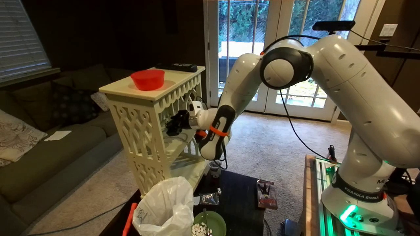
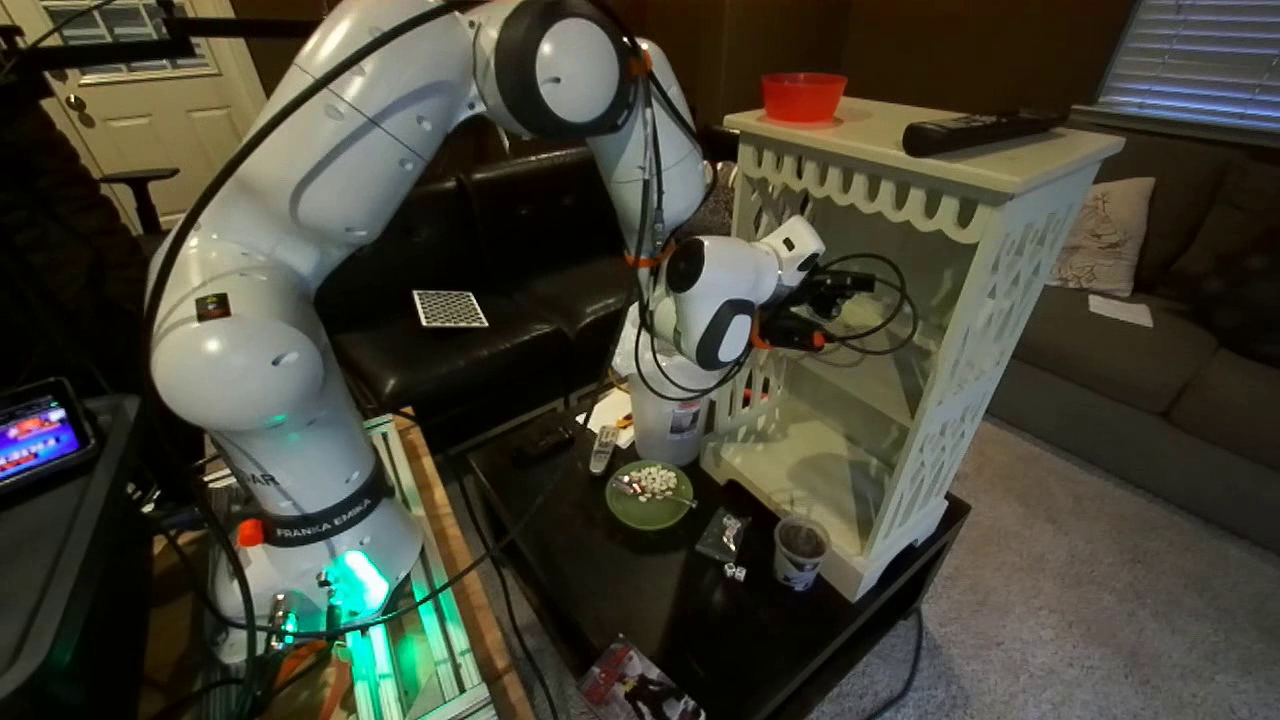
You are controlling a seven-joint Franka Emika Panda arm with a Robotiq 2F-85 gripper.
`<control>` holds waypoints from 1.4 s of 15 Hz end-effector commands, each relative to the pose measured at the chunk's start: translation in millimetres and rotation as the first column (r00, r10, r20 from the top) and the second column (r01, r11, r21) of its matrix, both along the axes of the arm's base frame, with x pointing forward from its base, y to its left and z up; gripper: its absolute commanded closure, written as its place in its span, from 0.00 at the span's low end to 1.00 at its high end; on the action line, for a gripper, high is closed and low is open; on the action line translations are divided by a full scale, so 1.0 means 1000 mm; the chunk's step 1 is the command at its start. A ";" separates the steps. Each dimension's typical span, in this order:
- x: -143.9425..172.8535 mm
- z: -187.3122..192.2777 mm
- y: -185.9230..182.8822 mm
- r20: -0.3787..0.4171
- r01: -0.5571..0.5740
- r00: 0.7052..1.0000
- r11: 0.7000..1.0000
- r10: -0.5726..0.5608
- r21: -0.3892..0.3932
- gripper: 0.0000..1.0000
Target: Put the toy car on the topmost cupboard shelf
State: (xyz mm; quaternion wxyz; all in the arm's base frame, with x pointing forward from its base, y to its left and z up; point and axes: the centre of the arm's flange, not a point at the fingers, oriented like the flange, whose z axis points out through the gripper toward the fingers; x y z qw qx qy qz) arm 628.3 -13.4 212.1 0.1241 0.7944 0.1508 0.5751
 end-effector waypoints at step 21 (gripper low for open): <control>0.054 -0.014 0.012 0.145 0.076 0.987 0.997 -0.073 -0.013 0.00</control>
